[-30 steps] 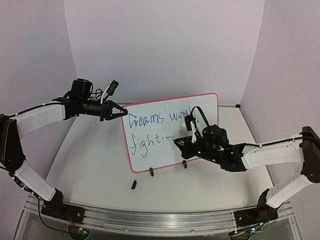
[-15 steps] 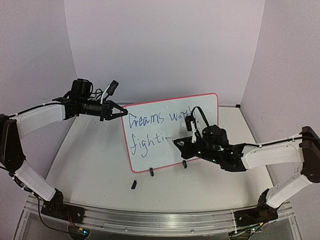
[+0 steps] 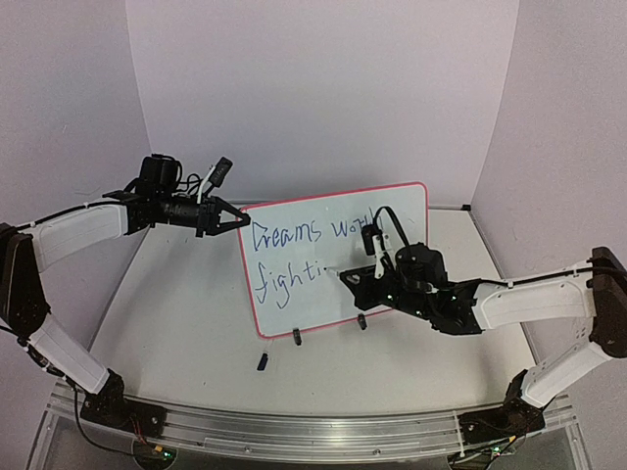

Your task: Write a sentence on the whiteboard

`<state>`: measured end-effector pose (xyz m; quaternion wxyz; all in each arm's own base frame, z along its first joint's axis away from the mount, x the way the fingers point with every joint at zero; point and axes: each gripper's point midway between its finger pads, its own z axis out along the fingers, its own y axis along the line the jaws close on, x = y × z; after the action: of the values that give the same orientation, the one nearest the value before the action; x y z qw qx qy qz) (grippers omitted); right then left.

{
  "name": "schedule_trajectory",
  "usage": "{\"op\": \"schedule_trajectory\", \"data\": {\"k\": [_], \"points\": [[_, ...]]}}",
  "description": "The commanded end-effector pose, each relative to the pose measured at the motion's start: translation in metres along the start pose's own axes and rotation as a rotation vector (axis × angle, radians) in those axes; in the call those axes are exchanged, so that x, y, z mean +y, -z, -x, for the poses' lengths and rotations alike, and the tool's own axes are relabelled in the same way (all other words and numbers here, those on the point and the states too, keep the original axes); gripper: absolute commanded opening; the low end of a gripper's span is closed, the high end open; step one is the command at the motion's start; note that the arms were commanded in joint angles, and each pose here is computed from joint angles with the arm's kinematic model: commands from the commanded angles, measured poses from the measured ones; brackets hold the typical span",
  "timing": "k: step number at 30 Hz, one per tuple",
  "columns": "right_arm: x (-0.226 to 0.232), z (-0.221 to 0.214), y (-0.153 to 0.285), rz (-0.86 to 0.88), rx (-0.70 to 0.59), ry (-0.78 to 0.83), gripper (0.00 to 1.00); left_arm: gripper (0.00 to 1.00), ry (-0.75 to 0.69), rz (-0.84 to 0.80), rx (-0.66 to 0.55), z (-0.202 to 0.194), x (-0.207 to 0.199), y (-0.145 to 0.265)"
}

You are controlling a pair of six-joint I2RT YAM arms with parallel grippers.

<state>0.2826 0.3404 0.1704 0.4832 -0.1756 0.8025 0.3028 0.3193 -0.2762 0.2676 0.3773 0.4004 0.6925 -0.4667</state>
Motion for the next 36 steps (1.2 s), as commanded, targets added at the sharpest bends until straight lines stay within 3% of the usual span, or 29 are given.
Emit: {"op": "schedule_trajectory", "data": {"k": [1,11,30,36], "points": [[0.006,0.037,0.005,-0.006,-0.090,0.010,0.00,0.00,0.006,0.004,0.112,-0.038,0.001,-0.013],[0.000,0.046,0.007,-0.046,-0.120,0.013,0.00,0.00,0.004,0.005,0.111,-0.037,0.001,-0.013],[-0.017,-0.004,0.007,-0.070,-0.010,-0.058,0.00,0.00,0.007,0.004,0.112,-0.037,0.001,-0.013],[-0.015,0.010,0.019,-0.059,-0.055,-0.064,0.00,0.00,0.005,0.004,0.112,-0.037,0.001,-0.013]]}}
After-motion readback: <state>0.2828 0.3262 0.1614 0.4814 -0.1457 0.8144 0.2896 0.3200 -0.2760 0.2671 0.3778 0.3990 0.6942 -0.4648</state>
